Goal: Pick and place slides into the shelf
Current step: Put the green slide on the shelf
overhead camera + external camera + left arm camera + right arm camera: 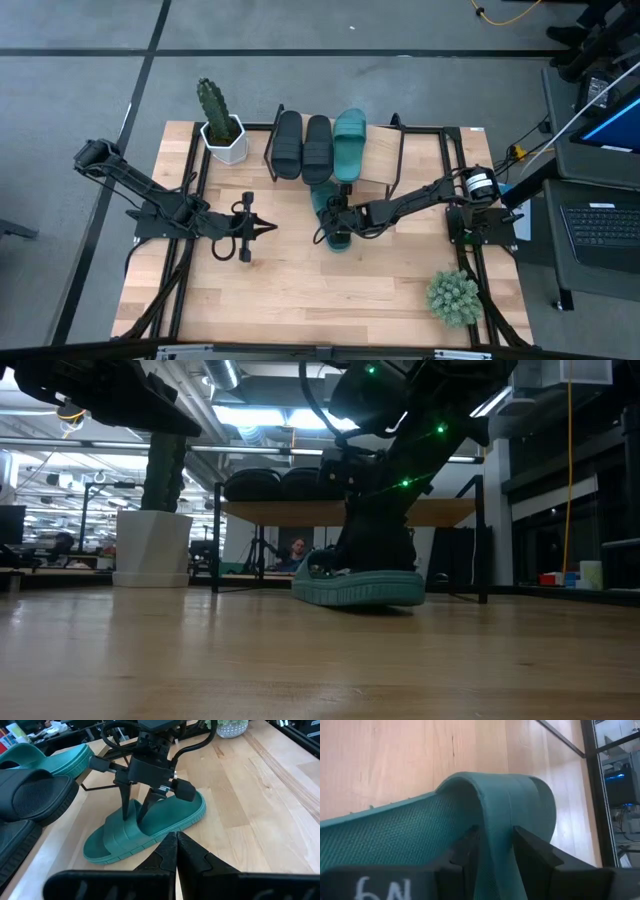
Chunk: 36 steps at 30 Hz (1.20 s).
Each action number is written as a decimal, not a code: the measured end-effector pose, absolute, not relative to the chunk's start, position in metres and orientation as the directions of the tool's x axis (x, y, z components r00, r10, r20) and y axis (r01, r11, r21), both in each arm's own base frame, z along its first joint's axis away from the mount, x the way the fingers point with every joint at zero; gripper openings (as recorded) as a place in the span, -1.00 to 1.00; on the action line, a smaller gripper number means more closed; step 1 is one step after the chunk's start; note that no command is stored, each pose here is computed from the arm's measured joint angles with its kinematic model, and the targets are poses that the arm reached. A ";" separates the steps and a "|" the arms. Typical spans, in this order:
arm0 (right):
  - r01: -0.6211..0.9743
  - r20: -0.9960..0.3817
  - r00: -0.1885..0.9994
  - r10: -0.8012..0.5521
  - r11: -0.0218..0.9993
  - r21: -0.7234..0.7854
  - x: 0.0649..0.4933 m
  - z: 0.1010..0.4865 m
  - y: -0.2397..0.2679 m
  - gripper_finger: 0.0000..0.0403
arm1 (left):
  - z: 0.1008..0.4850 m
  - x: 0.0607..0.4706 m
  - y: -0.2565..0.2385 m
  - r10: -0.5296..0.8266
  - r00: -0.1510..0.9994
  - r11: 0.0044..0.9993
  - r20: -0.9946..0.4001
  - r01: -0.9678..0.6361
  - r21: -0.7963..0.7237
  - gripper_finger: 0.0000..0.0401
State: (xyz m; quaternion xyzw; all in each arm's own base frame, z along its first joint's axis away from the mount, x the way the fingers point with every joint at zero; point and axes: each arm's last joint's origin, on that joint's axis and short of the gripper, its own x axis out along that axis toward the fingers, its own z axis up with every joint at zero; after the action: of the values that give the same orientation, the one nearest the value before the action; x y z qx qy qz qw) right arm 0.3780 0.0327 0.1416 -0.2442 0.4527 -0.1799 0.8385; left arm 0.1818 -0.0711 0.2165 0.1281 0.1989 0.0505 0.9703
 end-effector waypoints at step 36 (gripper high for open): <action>0.080 -0.684 0.514 -0.517 0.823 -0.562 0.388 0.159 0.039 -0.94 | 0.216 0.182 -0.071 0.149 0.916 0.963 -0.373 -0.048 0.267 -1.00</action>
State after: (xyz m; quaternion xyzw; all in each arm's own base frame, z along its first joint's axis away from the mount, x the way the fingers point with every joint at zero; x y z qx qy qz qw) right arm 0.3876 0.0388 0.1594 -0.2379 0.4593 -0.1783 0.8370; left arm 0.1818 -0.0711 0.2165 0.1270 0.1988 0.0506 0.9705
